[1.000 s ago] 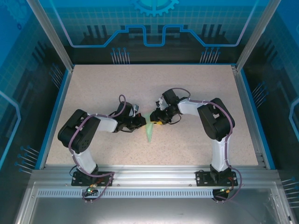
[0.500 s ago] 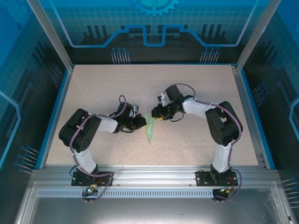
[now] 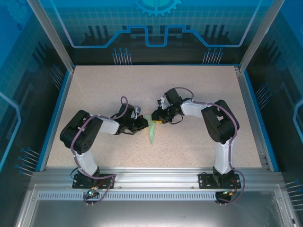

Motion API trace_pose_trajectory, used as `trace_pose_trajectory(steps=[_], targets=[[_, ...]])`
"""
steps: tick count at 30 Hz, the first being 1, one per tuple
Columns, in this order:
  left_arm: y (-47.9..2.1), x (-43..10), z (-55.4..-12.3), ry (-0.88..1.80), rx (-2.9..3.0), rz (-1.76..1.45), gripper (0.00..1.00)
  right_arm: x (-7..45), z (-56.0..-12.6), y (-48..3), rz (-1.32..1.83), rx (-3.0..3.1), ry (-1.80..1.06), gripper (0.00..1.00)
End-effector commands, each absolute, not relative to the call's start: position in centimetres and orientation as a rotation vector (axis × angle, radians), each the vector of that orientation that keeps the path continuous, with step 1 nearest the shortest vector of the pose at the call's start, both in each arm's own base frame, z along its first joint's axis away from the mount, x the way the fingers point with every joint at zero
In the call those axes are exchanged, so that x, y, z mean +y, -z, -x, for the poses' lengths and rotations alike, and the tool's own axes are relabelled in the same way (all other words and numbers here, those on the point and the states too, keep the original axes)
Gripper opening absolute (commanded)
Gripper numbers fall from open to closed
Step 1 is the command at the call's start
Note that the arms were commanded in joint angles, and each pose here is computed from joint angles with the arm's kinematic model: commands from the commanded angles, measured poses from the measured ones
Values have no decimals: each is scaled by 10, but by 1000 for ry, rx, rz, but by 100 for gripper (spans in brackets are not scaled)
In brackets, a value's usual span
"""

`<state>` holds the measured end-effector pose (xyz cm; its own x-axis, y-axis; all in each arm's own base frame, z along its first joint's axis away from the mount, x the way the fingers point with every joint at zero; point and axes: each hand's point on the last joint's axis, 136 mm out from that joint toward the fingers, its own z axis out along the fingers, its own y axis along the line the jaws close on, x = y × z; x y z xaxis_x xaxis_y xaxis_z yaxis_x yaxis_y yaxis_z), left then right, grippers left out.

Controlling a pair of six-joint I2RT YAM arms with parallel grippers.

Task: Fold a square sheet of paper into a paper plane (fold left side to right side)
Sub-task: Fold the wing for the fifth time at the center of the table.

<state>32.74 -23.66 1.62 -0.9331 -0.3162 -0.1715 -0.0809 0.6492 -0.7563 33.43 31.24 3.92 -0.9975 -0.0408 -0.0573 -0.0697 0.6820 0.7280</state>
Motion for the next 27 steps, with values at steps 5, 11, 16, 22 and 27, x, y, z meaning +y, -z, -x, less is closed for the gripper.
trace_pose_trajectory(steps=[5,11,16,22,27], targets=[[7,-224,-318,1073,2655,354,0,319,-334,-36,106,2871,-1227,25],[10,-221,-316,1042,2669,360,0,314,-333,-25,85,2921,-1163,25],[12,-221,-317,1036,2673,362,0,311,-332,-20,96,2938,-1131,25],[14,-218,-317,1016,2677,367,0,311,-332,-18,96,2944,-1124,25],[13,-219,-316,1021,2676,362,0,308,-330,-10,80,2985,-1097,26]])
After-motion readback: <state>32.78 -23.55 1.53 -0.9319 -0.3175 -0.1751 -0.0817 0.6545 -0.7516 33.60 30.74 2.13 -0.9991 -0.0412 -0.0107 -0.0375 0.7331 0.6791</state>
